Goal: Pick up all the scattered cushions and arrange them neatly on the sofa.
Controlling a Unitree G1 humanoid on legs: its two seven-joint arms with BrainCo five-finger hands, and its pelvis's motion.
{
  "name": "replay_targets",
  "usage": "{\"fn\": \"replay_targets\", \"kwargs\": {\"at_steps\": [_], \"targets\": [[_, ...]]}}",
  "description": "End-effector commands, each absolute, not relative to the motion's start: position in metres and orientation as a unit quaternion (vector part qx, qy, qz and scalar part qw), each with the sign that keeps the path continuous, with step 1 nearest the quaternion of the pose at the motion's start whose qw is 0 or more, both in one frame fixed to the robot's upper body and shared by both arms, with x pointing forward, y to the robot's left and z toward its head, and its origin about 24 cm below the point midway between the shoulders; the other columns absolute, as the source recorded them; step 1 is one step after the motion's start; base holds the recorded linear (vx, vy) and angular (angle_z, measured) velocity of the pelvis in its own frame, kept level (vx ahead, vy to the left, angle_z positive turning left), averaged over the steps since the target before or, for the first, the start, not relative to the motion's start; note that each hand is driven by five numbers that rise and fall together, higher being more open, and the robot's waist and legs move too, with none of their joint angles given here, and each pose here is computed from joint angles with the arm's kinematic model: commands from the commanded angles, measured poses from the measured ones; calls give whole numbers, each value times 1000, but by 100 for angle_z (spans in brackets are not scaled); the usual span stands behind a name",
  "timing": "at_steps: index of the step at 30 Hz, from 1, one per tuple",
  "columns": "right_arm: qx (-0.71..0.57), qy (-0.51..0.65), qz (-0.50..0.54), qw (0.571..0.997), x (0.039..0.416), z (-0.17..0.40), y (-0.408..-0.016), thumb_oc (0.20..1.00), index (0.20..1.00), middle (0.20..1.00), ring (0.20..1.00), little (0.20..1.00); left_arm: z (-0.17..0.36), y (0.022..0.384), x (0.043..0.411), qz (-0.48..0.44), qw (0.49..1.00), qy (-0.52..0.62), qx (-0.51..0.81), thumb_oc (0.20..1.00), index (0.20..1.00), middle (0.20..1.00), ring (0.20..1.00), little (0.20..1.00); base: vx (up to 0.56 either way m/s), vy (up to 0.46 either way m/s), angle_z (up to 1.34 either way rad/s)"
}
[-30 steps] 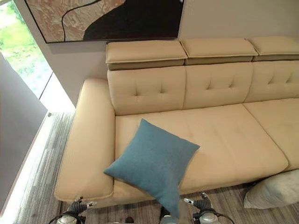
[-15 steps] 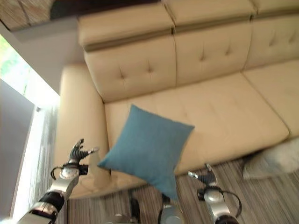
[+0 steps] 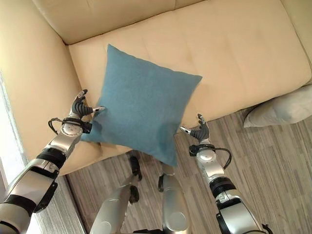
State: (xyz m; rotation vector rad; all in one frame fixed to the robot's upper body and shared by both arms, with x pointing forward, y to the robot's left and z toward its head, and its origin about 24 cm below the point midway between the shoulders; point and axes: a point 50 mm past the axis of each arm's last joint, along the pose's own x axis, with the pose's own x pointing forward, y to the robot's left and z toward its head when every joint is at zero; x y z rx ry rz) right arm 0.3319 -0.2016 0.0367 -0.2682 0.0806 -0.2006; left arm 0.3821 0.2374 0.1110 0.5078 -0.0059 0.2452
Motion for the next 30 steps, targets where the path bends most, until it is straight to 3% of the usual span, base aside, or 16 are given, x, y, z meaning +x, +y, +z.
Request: {"fn": "replay_targets", "kwargs": {"at_steps": [1,5,12,24,25,26,27,30], "targets": [[-85,-1,-115,990,331,47,-199,1000,1000,1000,1000,1000,99,247,375,135,958,8,254,1000,1000,1000,1000,1000,70,30,0],[-12,-45,-95,994,335,64,-177,1000,1000,1000,1000,1000,84,214,376,99,975,14,197,1000,1000,1000,1000,1000,40,2,1],[-1,-35,-42,999,335,58,-142,1000,1000,1000,1000,1000,60,168,369,49,986,28,154,1000,1000,1000,1000,1000,-8,-8,8],[-143,91,38,985,306,-12,-102,1000,1000,1000,1000,1000,80,112,370,-1,996,-34,83,1000,1000,1000,1000,1000,-7,-5,1],[-137,92,40,986,305,-13,-101,934,934,934,934,934,80,110,369,-5,996,-37,85,1000,1000,1000,1000,1000,0,0,0],[-131,88,42,987,304,-12,-99,426,426,426,426,426,81,108,369,-10,995,-40,86,671,671,671,671,671,0,0,0],[-126,82,42,988,305,-9,-98,200,200,200,200,200,83,107,368,-10,995,-45,85,200,200,200,200,200,0,0,0],[-101,51,36,993,310,5,-97,200,200,200,200,200,87,102,367,-17,995,-57,76,200,200,200,200,200,0,0,0]]}}
